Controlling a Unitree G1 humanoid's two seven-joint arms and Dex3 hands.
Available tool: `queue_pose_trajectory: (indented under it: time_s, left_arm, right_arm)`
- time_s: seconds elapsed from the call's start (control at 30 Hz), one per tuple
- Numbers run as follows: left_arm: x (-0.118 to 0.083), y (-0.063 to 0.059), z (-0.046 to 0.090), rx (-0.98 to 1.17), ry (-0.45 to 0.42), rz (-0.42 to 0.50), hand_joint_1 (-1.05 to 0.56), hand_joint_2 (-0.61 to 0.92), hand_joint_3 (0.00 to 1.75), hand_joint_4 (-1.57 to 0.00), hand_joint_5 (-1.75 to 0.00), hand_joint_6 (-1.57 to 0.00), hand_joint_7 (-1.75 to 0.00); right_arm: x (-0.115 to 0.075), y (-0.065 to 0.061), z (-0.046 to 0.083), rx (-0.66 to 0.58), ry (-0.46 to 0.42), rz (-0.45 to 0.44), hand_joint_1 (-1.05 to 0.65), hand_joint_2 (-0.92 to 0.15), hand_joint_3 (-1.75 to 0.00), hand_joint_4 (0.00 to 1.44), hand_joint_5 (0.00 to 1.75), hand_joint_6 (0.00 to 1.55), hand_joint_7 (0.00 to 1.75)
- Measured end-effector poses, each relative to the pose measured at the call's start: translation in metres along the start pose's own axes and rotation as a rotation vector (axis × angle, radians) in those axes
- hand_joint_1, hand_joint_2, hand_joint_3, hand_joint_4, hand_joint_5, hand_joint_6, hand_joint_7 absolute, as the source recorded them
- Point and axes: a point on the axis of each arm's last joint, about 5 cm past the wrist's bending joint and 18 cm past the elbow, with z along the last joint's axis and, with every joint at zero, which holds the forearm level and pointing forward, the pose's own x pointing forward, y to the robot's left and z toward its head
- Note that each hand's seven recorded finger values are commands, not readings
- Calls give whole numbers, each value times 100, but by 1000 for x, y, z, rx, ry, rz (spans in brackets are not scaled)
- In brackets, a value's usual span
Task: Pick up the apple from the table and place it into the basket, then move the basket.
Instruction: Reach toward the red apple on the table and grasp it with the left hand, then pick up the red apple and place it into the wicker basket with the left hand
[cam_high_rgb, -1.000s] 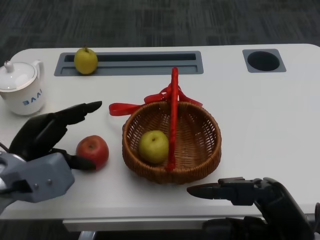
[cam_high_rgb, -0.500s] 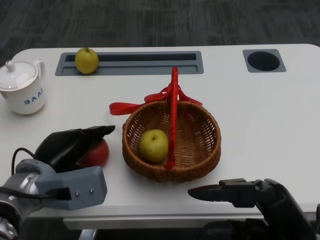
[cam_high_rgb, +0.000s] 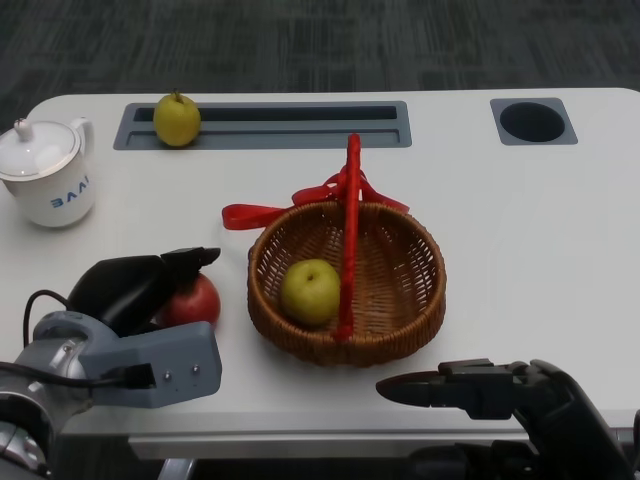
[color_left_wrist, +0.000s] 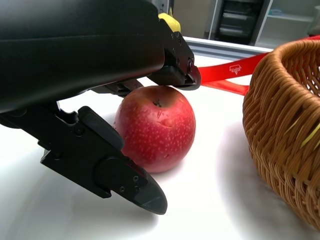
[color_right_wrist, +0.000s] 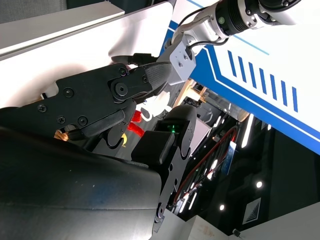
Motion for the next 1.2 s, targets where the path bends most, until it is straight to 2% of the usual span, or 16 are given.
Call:
queue_pose_trajectory:
  time_s: [0.2, 0.37, 0.67, 0.87, 1.03, 1.13, 1.2]
  left_arm:
    - [-1, 2, -2, 22, -28, 53, -69, 70, 1, -48, 0, -40, 0]
    - [-1, 7, -3, 38, -52, 104, -67, 70, 0, -45, 0, -39, 0]
    - [5, 12, -3, 120, 7, 60, -71, 73, 1, -44, 0, -37, 0]
    - [7, 5, 2, 131, 48, -18, -69, 71, 0, -45, 0, -38, -1]
    - [10, 0, 8, 116, 57, -38, -69, 71, 1, -46, -1, -39, -1]
    - [12, 0, 10, 93, 60, -50, -65, 72, 1, -54, -3, -46, -3]
    - [13, 1, 12, 61, 61, -60, -57, 72, 0, -67, -5, -58, -5]
  right_arm:
    - [-2, 1, 1, 2, 3, -3, -48, -88, 0, 95, 0, 87, 0]
    - [-1, 1, 1, 2, -4, -3, -48, -88, 0, 96, 0, 87, 0]
    - [-5, 2, 3, 16, 1, -12, -49, -88, 0, 97, 0, 88, 0]
    - [-10, 1, 10, 8, 3, -12, -49, -88, 0, 96, 0, 87, 0]
    - [-13, 1, 11, 8, 9, -18, -48, -89, 0, 95, 0, 87, 0]
    - [-14, 2, 12, 9, 11, -20, -48, -89, 0, 95, 0, 87, 0]
    - [-14, 2, 13, 8, 8, -21, -48, -89, 0, 95, 0, 87, 0]
